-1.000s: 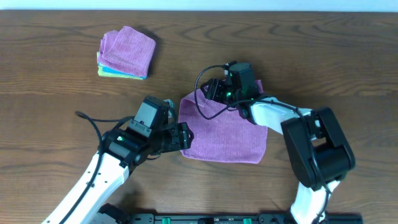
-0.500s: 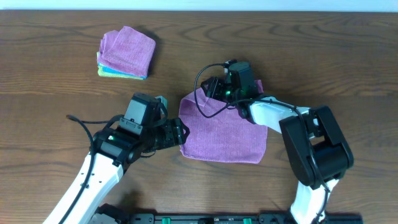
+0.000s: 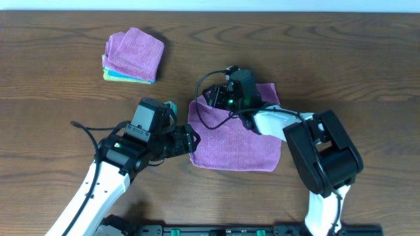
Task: Fold the cloth
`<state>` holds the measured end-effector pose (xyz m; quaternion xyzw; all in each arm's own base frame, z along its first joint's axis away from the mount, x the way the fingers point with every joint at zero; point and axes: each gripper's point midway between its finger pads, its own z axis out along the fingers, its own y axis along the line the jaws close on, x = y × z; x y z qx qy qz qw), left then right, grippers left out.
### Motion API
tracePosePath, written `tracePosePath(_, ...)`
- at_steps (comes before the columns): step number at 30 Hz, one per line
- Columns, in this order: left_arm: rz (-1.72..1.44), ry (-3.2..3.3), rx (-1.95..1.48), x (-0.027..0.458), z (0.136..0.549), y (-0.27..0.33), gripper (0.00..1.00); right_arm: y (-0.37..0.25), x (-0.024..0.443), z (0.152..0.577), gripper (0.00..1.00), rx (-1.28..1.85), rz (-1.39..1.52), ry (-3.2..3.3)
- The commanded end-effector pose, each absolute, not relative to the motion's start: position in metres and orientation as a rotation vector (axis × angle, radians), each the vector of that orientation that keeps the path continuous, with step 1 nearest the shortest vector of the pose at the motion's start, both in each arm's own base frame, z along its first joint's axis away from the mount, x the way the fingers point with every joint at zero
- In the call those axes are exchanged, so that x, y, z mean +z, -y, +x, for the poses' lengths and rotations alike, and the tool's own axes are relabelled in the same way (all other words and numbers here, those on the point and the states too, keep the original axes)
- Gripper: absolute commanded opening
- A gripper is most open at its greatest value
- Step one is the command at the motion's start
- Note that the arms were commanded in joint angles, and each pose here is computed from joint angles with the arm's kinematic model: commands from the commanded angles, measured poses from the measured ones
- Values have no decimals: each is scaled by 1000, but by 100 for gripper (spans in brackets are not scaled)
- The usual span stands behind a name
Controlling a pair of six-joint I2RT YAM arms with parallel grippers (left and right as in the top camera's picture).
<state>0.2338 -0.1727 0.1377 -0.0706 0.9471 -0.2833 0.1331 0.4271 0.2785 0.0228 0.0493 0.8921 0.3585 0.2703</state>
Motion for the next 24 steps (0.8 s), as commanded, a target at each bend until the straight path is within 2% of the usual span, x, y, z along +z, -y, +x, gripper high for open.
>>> tracePosePath(1, -204, -2721, -843, 147, 237, 174, 77, -291, 36, 438, 50, 991, 123, -2365)
tracePosePath(10, -204, -2721, -843, 147, 237, 174, 77, -298, 62, 460, 50, 988, 120, -2287)
tracePosePath(19, -196, -2703, -852, 153, 236, 174, 77, -314, 40, 463, 51, 970, 107, -2318)
tracePosePath(22, -179, -2684, -857, 157, 235, 173, 77, -316, 35, 464, 56, 934, 117, -2309)
tracePosePath(24, -167, -2673, -858, 160, 235, 173, 77, -318, 36, 464, 66, 930, 113, -2306)
